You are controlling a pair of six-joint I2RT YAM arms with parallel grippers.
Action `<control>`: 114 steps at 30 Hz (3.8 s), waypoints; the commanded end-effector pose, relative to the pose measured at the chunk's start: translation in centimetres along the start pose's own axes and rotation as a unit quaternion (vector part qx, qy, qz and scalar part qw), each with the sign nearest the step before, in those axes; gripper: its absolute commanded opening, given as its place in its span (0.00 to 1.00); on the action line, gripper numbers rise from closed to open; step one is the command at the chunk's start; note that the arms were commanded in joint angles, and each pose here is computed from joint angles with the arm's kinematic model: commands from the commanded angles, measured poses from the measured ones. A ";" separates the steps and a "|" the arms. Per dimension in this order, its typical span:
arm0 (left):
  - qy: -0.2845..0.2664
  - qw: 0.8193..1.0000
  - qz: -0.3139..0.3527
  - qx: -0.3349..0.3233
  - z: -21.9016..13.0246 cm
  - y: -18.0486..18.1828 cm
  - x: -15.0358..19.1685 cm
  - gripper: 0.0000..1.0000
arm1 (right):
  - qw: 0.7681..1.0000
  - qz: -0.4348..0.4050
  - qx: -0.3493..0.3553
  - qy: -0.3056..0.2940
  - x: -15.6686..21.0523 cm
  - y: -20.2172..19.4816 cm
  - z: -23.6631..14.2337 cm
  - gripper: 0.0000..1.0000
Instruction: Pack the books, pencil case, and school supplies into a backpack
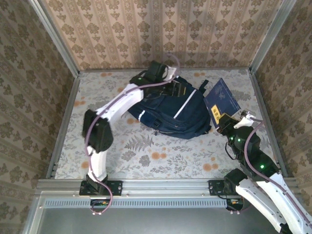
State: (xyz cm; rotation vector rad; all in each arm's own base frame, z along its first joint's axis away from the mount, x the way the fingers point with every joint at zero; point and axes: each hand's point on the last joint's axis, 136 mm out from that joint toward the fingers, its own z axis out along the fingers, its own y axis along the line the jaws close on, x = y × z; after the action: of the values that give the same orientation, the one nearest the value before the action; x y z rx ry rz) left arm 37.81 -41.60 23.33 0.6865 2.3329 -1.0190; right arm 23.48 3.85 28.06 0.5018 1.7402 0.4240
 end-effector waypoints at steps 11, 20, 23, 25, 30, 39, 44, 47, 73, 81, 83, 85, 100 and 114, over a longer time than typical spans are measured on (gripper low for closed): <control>0.115 0.986 -0.019 0.119 7.7 -4.1 4.1 0.37 | 0.996 -0.074 0.038 -0.013 0.2 -2.3 -0.6 0.00; 0.148 0.988 -0.028 0.018 9.3 -0.3 7.3 0.10 | 0.998 -0.059 0.012 -0.013 0.4 -1.1 0.0 0.00; 0.143 0.990 -0.013 0.011 8.6 -0.6 6.7 0.00 | 0.998 -0.059 0.011 -0.017 -0.2 -0.9 -0.2 0.00; 0.131 0.991 -0.001 0.016 7.1 -1.4 5.4 0.00 | 0.998 -0.062 0.013 -0.019 -0.6 -0.8 -0.6 0.00; 0.068 0.997 0.021 0.042 0.4 -4.3 0.6 0.00 | 0.997 -0.066 0.025 -0.029 -1.8 -1.1 -1.4 0.00; -0.017 0.996 0.000 0.086 -10.5 -4.2 -4.1 0.00 | 0.998 -0.055 0.019 -0.022 -1.6 -0.8 -1.4 0.00; -0.054 0.987 -0.001 0.152 -14.2 -5.3 -6.0 0.00 | 0.999 0.013 -0.036 0.032 1.2 0.9 -0.4 0.01; -0.061 0.985 0.002 0.161 -15.2 -5.4 -6.6 0.00 | 0.993 0.055 -0.069 0.075 3.1 2.3 0.1 0.00; -0.070 0.976 -0.027 0.206 -15.4 -5.1 -7.2 0.00 | 0.918 0.278 -0.211 0.187 8.1 8.1 2.3 0.00; -0.065 0.975 -0.026 0.211 -15.3 -5.5 -6.7 0.00 | 0.911 0.282 -0.216 0.208 8.0 10.8 4.7 0.00; -0.066 0.975 -0.024 0.213 -15.4 -5.8 -6.7 0.00 | 0.911 0.283 -0.214 0.210 8.1 11.2 5.5 0.00; -0.067 0.974 -0.024 0.214 -15.5 -5.9 -6.8 0.00 | 0.910 0.286 -0.214 0.212 8.3 11.8 6.4 0.00; -0.059 0.969 -0.019 0.240 -15.0 -7.9 -7.3 0.00 | 0.926 0.256 -0.163 0.223 14.3 16.9 14.9 0.00; -0.078 0.962 -0.049 0.257 -15.1 -6.4 -9.5 0.00 | 0.869 0.250 -0.301 0.304 19.7 25.8 22.9 0.61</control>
State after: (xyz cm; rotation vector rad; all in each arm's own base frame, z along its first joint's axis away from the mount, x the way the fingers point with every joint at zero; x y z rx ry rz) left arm 40.47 -35.28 32.18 0.4002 2.3056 -1.5509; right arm 46.27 34.77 18.00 0.5467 1.9235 1.4677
